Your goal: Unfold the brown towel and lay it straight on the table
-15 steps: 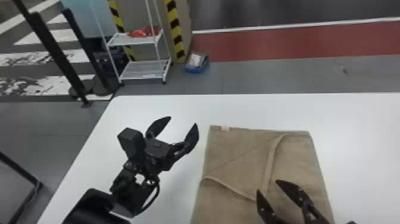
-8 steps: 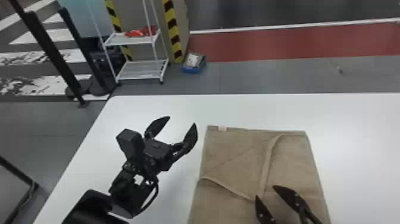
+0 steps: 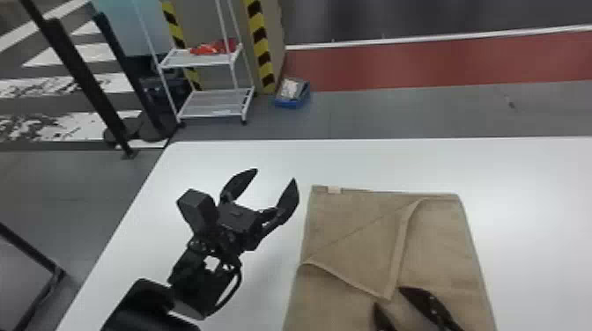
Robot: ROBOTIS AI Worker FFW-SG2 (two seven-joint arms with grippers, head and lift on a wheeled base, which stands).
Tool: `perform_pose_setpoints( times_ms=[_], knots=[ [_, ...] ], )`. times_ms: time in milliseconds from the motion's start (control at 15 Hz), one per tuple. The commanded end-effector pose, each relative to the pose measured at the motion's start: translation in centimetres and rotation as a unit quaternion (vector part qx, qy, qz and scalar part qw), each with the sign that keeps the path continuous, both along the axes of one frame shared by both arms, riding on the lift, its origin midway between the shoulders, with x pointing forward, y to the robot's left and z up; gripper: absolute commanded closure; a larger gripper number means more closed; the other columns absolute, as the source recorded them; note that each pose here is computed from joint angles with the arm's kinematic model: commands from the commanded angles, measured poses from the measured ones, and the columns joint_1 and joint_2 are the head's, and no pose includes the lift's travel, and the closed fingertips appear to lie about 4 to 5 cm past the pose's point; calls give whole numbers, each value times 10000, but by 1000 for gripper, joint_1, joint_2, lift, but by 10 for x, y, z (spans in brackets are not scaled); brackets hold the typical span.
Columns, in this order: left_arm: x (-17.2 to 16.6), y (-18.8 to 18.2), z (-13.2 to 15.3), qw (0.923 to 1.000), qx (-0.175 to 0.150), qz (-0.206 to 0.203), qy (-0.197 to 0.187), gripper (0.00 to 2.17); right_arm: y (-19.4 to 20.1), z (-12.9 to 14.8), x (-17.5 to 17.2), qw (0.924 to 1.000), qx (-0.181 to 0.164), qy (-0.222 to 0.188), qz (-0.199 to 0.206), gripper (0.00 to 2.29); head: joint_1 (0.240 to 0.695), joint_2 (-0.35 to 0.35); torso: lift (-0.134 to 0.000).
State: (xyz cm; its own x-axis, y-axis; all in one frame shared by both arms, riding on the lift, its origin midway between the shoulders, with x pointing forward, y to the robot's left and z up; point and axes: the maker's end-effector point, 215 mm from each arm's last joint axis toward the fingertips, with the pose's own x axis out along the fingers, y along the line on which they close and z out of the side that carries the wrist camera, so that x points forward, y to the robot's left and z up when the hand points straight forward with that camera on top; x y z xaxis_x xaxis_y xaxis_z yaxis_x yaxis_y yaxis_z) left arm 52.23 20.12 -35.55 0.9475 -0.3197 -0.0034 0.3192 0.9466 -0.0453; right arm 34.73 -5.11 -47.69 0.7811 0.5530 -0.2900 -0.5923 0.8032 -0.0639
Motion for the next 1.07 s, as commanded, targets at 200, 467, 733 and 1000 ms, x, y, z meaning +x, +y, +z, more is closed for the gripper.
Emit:
perform_pose_setpoints(
  times_ms=[200,467,733,1000],
  knots=[
    [-1,1,-6,10000,8,2,49,154,-3,3,8,10000,30,-20,-48,593,695,192,-125],
    [0,2,-6,10000,34,10,42,154,-5,5,13,10000,56,-33,-75,596,695,187,-125],
    [1,2,-7,10000,46,9,49,154,-5,5,16,9999,56,-37,-75,711,695,185,-125],
    [1,2,-7,10000,53,8,40,154,-7,7,18,9999,79,-56,-83,940,695,184,-125]
  ],
)
